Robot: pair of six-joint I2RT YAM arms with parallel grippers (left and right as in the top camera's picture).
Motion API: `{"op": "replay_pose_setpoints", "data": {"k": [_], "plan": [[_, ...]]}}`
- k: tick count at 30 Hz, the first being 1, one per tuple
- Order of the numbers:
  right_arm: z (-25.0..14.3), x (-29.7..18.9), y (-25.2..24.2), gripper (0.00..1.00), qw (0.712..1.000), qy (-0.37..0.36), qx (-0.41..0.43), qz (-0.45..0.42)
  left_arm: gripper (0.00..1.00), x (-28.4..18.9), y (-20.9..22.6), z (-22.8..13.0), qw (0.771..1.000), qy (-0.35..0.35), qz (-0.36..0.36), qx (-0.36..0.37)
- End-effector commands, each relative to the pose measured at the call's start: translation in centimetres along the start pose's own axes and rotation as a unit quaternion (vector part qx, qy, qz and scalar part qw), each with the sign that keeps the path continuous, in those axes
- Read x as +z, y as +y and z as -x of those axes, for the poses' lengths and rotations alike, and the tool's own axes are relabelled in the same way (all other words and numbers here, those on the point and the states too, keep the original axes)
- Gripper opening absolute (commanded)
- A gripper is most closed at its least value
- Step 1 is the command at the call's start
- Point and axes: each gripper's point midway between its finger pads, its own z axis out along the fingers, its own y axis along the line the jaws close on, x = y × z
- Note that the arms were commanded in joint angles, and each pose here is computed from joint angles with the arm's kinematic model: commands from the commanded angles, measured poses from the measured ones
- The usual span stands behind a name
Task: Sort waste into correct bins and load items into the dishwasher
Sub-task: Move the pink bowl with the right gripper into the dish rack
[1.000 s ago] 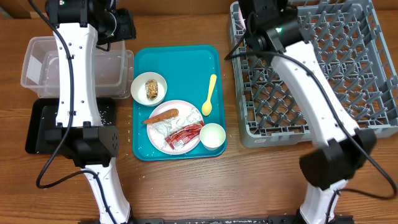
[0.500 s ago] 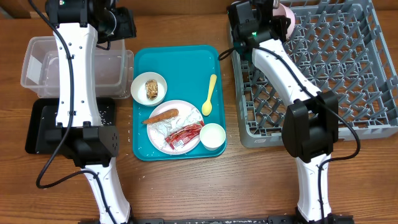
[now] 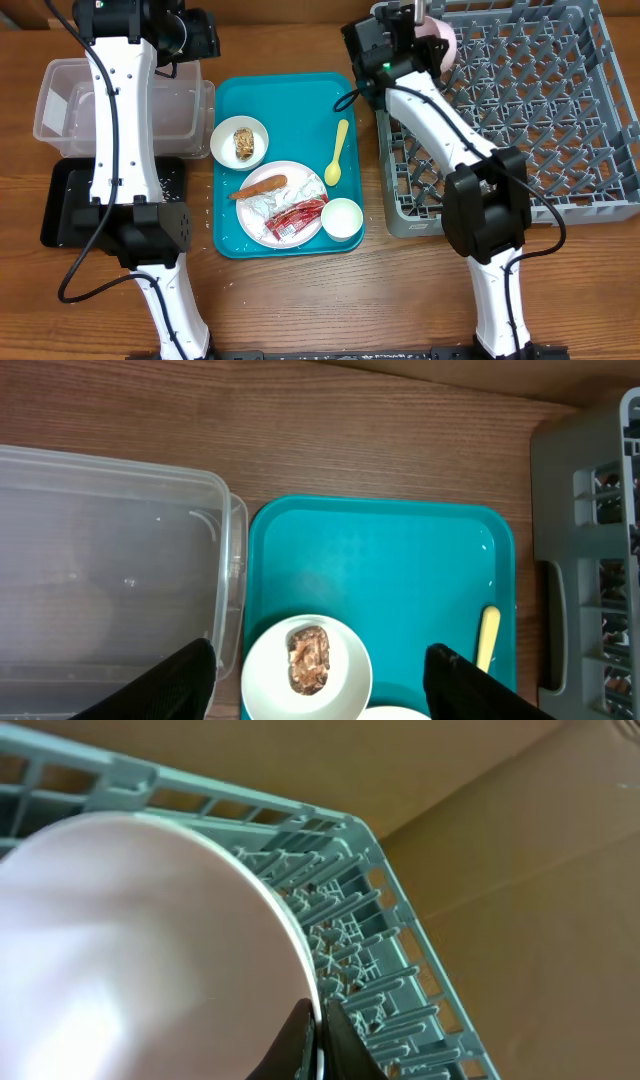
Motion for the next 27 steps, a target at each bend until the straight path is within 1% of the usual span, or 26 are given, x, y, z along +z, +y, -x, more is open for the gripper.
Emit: {"op": "replay_pose_setpoints", "data": {"k": [1,5,9,14,18,27], "plan": [[-1.0,0.2,1.4,0.04,1.0,0.009,-0.02,0.018,0.7,-0.7,0.3,0.5,1.0,-0.013,0.006,0.004],[-1.2,0.1,1.3,0.04,0.999,0.011,-0.027,0.014,0.71,-0.7,0.3,0.5,1.0,-0.013,0.006,0.004],[0.1,0.0,-1.8,0.04,0.997,-0.013,0.014,-0.079,0.72,-0.7,0.3,0.5,1.0,-0.013,0.006,0.004],[0.1,0.0,-1.8,0.04,0.997,-0.013,0.014,-0.077,0.72,-0.7,0.2,0.6,1.0,-0.015,0.006,0.004],[-0.2,0.0,-0.8,0.04,0.998,-0.01,0.006,-0.055,0.72,-0.7,0.3,0.6,1.0,-0.014,0.006,0.004],[-0.8,0.3,-0.4,0.04,0.997,-0.008,-0.022,-0.07,0.72,-0.7,0.2,0.6,1.0,-0.015,0.006,0.004]]}}
